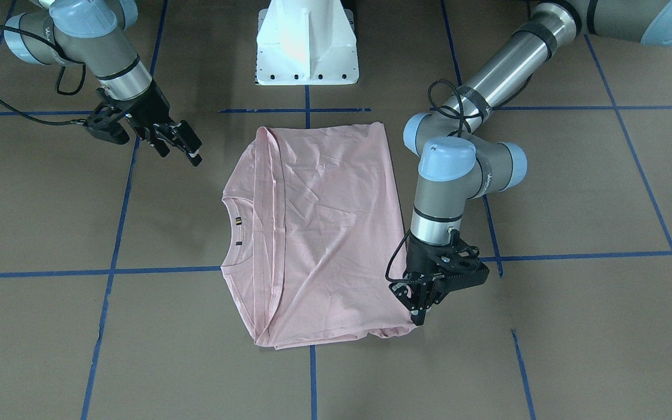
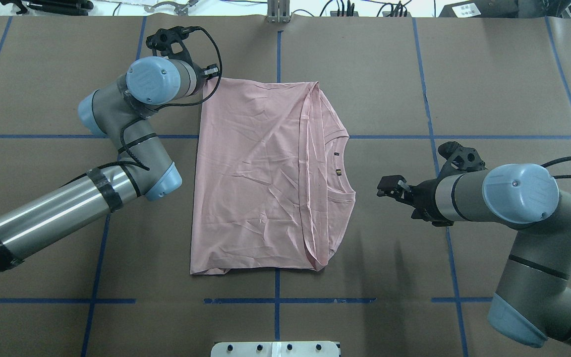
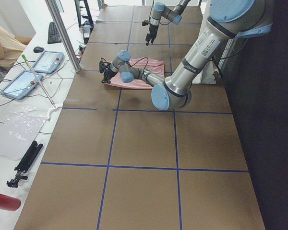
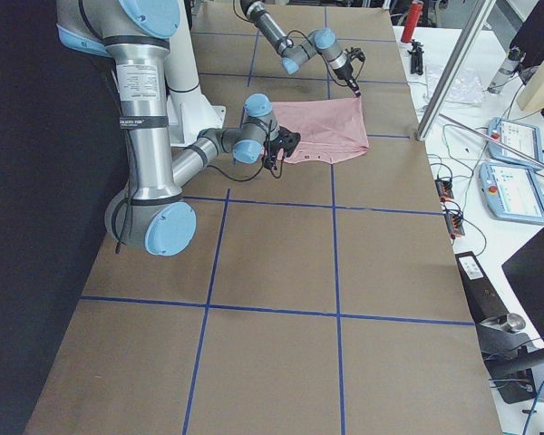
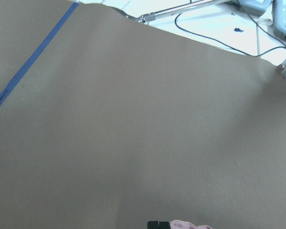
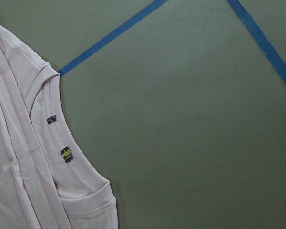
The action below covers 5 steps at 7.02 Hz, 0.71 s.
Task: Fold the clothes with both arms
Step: 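Move the right gripper down to the shirt's near edge beside the collar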
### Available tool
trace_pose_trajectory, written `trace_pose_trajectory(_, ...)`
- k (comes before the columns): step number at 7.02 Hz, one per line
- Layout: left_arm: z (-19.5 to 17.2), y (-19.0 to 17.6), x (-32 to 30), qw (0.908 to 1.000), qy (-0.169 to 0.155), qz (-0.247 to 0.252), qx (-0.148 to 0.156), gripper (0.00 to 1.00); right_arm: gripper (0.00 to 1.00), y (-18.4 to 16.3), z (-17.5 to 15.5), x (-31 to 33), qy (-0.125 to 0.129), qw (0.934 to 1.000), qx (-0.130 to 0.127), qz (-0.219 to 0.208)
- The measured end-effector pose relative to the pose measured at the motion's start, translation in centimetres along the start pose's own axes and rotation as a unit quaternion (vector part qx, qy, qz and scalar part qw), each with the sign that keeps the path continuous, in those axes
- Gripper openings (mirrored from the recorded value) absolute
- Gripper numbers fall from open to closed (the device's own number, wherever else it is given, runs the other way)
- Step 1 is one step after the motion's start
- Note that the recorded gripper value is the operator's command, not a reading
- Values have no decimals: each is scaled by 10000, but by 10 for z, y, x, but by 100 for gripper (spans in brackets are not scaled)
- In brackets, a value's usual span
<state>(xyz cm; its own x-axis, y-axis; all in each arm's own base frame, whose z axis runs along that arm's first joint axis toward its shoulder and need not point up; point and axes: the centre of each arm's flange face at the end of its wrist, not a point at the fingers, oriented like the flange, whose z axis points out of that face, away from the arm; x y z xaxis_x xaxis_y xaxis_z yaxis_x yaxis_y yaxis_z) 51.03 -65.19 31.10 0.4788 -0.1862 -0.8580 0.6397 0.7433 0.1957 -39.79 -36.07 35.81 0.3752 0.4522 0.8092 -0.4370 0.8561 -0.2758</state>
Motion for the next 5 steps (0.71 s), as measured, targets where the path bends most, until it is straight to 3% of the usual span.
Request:
trace_pose_trajectory(2,0,-6,-12,9991,418,13,110,42,100,13,-1,-31,-258,9997,42,-38)
trace_pose_trajectory(4,-61,2,-36,9954,956,-9,92,42,100,57,10,-63,-436,9990,-9,-14)
trace_pose_trajectory(5,-77,7,-38,9941,1080,-8,41,42,89,89,20,-87,-415,9990,4,137)
